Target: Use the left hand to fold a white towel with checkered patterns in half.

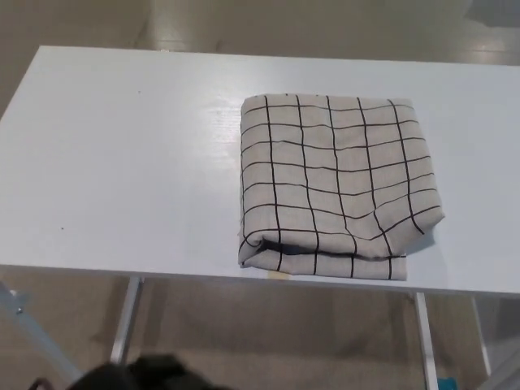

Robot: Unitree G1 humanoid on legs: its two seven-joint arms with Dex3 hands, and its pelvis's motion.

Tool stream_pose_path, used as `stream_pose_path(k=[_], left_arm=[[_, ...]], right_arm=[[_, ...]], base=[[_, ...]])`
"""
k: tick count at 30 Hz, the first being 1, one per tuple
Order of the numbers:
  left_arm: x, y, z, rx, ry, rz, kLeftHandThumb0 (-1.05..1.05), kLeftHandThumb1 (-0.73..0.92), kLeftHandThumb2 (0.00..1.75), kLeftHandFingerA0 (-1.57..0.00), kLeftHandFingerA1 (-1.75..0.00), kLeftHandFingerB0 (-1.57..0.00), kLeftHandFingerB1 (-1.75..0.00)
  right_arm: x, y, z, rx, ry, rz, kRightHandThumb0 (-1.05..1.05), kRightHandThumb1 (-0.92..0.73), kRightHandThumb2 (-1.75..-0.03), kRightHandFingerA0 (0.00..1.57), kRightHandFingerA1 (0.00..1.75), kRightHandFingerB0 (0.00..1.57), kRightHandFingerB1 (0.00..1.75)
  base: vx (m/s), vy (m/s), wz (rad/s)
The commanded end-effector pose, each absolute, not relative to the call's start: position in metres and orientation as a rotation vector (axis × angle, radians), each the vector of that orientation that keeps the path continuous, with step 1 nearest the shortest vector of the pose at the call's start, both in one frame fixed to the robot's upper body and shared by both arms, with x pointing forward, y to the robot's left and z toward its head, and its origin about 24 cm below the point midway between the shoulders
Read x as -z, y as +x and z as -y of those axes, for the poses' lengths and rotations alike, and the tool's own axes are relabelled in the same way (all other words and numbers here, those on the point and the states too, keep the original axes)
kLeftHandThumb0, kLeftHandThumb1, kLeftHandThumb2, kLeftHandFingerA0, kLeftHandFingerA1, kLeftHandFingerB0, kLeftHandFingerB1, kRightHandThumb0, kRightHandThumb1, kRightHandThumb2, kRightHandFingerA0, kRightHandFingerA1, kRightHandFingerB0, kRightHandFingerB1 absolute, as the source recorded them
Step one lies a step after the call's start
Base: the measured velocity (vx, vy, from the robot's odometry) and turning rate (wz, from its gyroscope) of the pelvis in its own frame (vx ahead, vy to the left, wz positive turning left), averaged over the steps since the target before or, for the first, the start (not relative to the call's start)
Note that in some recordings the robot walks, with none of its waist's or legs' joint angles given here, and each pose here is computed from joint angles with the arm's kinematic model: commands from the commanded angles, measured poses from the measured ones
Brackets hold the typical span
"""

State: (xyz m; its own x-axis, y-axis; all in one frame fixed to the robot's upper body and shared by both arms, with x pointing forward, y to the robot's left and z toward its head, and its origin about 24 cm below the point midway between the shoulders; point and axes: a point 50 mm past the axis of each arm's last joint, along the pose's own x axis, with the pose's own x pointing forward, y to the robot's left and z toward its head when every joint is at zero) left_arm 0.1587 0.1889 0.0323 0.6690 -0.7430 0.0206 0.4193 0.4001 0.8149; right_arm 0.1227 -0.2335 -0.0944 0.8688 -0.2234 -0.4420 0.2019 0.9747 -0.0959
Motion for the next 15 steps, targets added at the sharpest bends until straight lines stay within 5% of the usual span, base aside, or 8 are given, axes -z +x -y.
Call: stream_pose_path(k=[1,2,15], left_arm=[[0.036,0.109,-0.274,0.085,0.431,-0.193,-0.75,0.57,0.58,-0.18,-0.31,-0.2,-0.29],[0.051,0.114,-0.278,0.06,0.405,-0.3,-0.37,0.25,0.88,-0.01,-0.49,0.0,-0.47],[0.072,0.119,-0.283,0.035,0.338,-0.414,-0.37,0.25,0.88,-0.01,-0.49,0.0,-0.47]], right_arm=[[0.108,0.099,0.237,0.196,-0.084,-0.586,-0.41,-0.64,-0.59,0.44,0.37,0.46,0.36],[0.108,0.099,0.236,0.197,-0.085,-0.583,-0.41,-0.65,-0.6,0.44,0.37,0.44,0.36],[0.11,0.099,0.235,0.198,-0.086,-0.579,-0.41,-0.65,-0.6,0.44,0.37,0.44,0.36]], base=[[0.0,0.0,0.0],[0.0,0.0,0.0],[0.0,0.0,0.0]])
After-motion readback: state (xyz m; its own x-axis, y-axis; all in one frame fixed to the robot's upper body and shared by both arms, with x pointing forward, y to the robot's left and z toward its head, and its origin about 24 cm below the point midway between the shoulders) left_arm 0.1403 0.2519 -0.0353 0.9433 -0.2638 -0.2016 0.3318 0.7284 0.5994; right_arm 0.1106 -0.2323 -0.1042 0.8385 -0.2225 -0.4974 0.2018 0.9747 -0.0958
